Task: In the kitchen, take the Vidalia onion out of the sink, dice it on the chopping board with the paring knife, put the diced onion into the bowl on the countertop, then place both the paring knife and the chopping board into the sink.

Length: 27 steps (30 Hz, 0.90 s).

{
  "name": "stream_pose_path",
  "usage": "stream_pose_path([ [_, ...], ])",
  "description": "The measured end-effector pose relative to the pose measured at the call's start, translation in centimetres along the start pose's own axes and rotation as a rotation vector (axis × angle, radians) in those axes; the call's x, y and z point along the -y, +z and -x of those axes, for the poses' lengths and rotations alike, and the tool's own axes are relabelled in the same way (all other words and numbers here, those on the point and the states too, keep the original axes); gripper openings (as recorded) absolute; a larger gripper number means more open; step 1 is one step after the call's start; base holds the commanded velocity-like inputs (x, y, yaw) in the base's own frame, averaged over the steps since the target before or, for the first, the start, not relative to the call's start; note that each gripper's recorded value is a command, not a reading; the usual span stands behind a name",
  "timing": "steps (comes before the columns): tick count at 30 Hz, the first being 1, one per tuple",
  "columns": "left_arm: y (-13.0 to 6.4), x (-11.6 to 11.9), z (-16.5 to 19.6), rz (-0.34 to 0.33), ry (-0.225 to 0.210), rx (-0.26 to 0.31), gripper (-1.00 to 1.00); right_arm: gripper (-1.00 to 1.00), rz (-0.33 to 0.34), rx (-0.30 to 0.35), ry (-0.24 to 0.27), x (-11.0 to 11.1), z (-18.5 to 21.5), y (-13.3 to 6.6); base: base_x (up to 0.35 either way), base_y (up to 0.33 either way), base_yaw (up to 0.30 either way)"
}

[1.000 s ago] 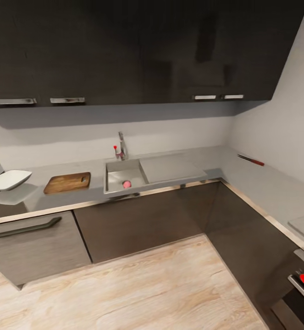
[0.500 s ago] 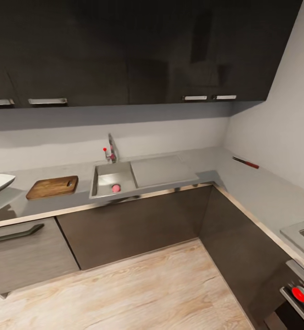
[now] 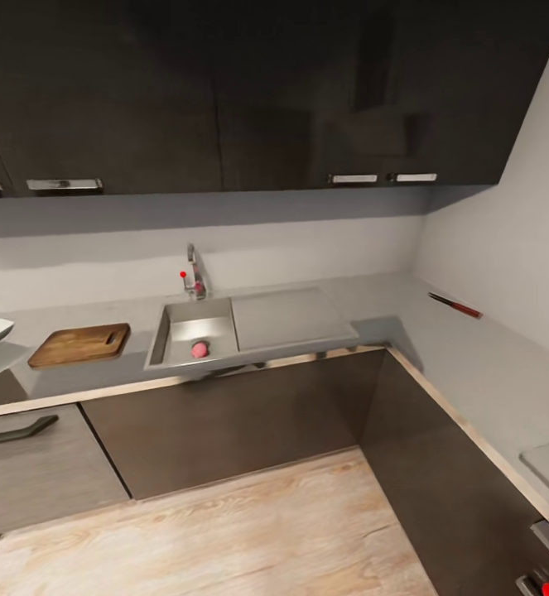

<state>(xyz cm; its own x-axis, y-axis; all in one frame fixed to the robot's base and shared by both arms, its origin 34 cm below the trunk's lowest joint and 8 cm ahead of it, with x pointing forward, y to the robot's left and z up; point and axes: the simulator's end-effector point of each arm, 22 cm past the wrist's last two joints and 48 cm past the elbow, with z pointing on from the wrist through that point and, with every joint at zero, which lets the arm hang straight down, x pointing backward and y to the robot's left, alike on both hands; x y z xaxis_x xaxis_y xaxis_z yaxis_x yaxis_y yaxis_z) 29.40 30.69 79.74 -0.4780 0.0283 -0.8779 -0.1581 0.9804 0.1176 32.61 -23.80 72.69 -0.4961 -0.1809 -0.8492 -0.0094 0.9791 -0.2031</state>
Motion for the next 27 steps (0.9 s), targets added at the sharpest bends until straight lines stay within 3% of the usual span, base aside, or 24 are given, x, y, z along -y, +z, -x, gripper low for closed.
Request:
stream_pose_path([
  [12,0.00,-0.03,0.00,0.001,-0.001,0.000,1.00,1.00,0.000,-0.001,0.000,-0.01,-0.02,-0.02,0.225,-0.203,0.180],
  [21,-0.01,-0.06,-0.01,0.003,-0.003,0.000,1.00,1.00,0.000,-0.001,0.000,0.00,-0.02,-0.02,0.278,-0.015,0.213],
  [27,0.01,-0.05,-0.01,0.002,-0.002,-0.001,1.00,1.00,0.001,-0.001,-0.001,0.01,-0.04,-0.01,0.237,0.035,0.064],
])
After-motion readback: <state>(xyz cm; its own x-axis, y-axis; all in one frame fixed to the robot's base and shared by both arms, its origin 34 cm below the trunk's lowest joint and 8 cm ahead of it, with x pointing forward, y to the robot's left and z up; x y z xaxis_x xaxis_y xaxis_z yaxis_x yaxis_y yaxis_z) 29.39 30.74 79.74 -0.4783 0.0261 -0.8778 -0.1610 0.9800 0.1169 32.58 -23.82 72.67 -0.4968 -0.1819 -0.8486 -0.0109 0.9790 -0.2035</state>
